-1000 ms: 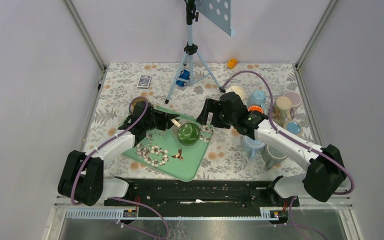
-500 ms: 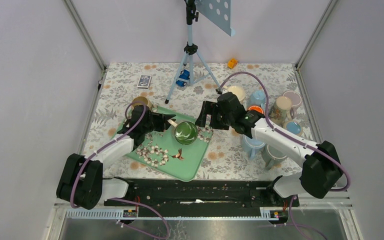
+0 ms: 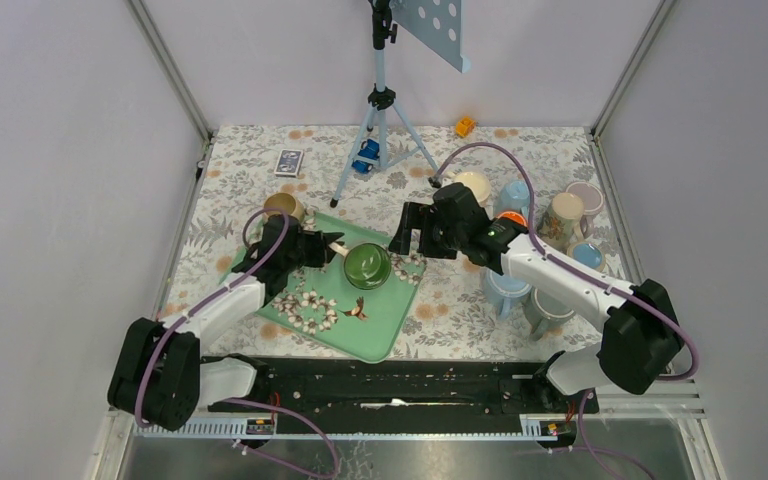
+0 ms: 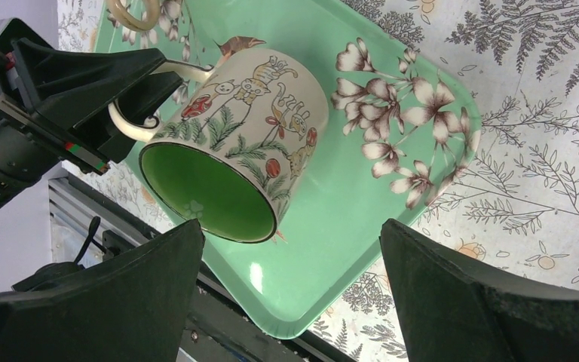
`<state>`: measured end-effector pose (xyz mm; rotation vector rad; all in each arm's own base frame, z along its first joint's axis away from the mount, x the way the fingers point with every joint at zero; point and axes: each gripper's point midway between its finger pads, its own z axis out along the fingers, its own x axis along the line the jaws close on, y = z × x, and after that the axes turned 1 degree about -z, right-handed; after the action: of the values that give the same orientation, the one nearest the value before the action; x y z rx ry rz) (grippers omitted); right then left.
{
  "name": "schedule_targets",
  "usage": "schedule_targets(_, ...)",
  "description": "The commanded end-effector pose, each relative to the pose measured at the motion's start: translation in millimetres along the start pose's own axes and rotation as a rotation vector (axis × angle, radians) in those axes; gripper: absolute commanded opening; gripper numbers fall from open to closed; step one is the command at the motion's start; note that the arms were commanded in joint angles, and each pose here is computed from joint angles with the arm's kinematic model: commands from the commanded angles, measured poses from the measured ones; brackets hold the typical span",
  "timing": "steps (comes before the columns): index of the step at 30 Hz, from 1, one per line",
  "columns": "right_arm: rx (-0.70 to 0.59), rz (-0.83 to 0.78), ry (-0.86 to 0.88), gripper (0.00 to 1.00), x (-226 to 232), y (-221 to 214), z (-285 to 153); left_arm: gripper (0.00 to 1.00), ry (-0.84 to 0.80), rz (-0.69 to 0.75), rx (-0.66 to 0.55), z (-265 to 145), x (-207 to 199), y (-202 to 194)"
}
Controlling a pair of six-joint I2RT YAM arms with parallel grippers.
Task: Turn the mug right side up
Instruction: Place the cup on the tray.
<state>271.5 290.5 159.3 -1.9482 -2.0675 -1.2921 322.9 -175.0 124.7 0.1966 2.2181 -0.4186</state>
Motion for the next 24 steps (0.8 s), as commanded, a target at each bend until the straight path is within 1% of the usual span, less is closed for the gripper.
schedule_targets(1, -0.007, -0.025, 0.040, 0.95, 12.6, 11.0, -3.8, 0.17, 0.121, -0.002, -0.163, -1.0, 42.3, 30.6)
schedule_targets(4, -0.002, -0.027, 0.043, 0.95, 13.1, 10.2, -4.0, 0.19, 0.132, -0.021, -0.186, -3.7, 47.0, 30.1)
schedule_targets(9, 0.027, -0.034, 0.060, 0.95, 15.8, 5.1, -3.1, 0.20, 0.159, -0.055, -0.218, -6.0, 54.4, 29.1)
schedule_targets(20, 0.045, -0.053, 0.085, 0.95, 18.1, -0.2, -11.6, 0.22, 0.167, -0.151, -0.329, -15.5, 54.0, 45.8)
schedule_targets(24, 0.057, -0.053, 0.093, 0.95, 18.0, -4.3, -14.2, 0.26, 0.162, -0.191, -0.368, -17.7, 55.9, 53.0)
